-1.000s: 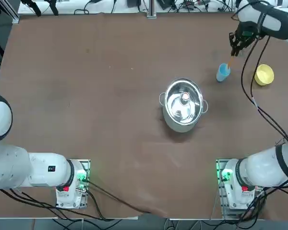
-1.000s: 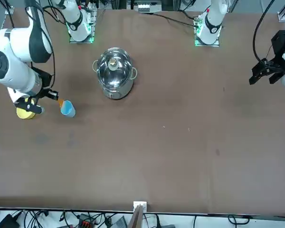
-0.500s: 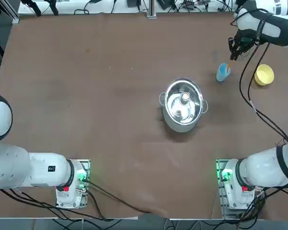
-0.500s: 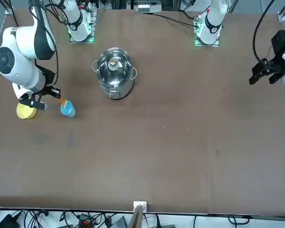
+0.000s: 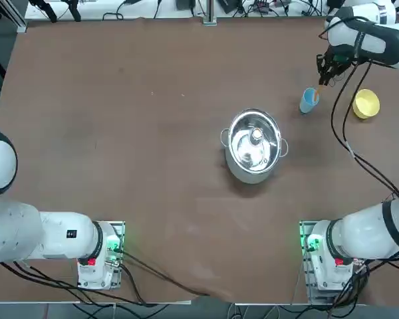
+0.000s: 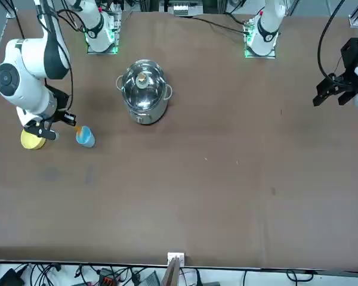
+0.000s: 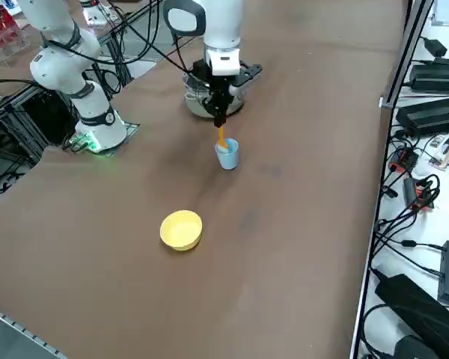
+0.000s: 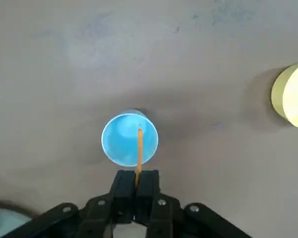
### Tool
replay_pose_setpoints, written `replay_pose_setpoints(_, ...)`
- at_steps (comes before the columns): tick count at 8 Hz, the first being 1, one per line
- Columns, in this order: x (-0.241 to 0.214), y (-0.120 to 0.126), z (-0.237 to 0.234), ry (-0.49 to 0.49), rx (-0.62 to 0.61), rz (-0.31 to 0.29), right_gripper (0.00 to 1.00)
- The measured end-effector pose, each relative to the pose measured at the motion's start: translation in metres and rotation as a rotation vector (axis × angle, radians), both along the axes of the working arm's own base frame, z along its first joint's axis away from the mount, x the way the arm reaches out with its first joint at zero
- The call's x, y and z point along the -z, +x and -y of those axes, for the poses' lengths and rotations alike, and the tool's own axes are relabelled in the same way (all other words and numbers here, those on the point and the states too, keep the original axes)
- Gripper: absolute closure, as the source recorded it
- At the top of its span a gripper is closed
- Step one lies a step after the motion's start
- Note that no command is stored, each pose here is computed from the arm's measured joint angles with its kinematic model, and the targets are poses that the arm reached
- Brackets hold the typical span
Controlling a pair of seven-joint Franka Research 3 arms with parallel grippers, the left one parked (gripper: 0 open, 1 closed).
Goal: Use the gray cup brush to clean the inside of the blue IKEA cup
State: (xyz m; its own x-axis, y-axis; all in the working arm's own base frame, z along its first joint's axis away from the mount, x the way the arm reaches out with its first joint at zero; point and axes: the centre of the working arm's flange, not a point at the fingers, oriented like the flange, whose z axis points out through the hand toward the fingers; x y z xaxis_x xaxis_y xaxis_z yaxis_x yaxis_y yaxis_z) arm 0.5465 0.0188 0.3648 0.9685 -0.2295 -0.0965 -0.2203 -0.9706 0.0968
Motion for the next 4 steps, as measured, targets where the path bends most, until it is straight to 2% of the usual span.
replay_pose_setpoints(4,0.0126,0.0076,-0.0015,0.002,0.001,0.025,0.97)
